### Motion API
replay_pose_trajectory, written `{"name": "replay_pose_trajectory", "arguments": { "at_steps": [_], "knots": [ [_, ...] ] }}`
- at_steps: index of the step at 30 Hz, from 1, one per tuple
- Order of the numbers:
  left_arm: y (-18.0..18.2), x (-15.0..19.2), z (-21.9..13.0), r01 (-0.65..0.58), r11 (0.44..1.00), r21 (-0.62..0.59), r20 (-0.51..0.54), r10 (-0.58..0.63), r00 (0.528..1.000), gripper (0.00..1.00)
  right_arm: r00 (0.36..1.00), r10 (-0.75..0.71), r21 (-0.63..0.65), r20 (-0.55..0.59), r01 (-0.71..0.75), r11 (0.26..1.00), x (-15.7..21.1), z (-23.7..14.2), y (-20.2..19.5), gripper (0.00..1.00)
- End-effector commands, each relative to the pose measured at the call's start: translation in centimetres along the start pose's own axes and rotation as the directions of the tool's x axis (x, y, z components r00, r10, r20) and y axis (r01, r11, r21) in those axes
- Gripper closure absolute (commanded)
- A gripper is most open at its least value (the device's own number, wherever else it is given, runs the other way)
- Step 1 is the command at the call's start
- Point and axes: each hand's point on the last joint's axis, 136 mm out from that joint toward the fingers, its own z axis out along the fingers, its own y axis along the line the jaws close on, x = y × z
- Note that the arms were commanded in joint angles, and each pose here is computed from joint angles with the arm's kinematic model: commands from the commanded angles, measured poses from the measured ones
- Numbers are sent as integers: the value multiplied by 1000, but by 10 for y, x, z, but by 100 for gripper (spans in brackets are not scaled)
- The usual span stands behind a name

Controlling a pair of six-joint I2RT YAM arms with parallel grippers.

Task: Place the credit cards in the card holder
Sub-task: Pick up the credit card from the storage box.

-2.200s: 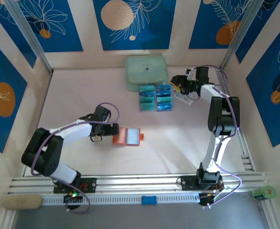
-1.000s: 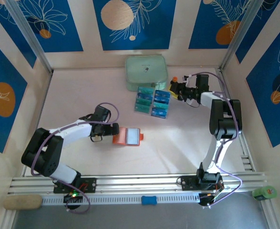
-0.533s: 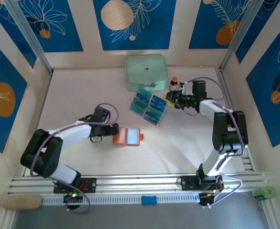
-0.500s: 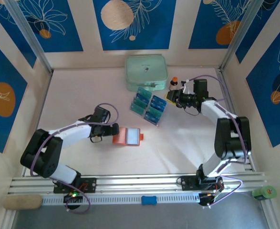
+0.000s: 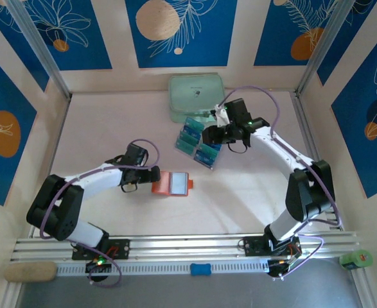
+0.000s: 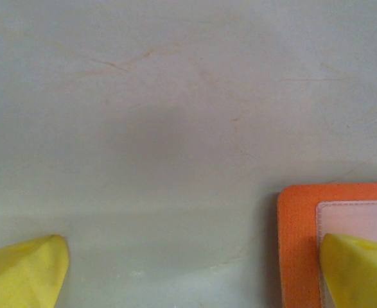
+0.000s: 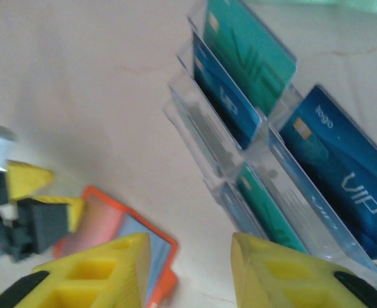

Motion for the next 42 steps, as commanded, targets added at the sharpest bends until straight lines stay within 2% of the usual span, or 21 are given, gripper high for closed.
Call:
{"name": "replay_pose_trajectory", "arguments": {
  "at_steps": [1, 9, 20, 31, 42],
  "knots": [
    [-3, 10, -1, -3, 1000, 19, -24, 3, 1000, 0, 990, -99, 138, -101, 112, 984, 16, 9, -13, 64],
    [-4, 9, -2, -3, 1000, 20, -24, 3, 1000, 0, 946, -227, 276, -231, 287, 917, 32, 38, -23, 68],
    [-5, 9, -1, -2, 1000, 25, -23, 2, 1000, 0, 893, -315, 357, -320, 422, 834, 35, 59, -31, 71],
    [-5, 9, 0, 0, 1000, 28, -27, 1, 1000, 0, 874, -320, 342, -366, 446, 827, 45, 73, -35, 71],
    [-5, 8, 0, 1, 1000, 27, -24, -1, 1000, 0, 860, -339, 265, -381, 452, 852, 56, 77, -24, 85]
  ]
}}
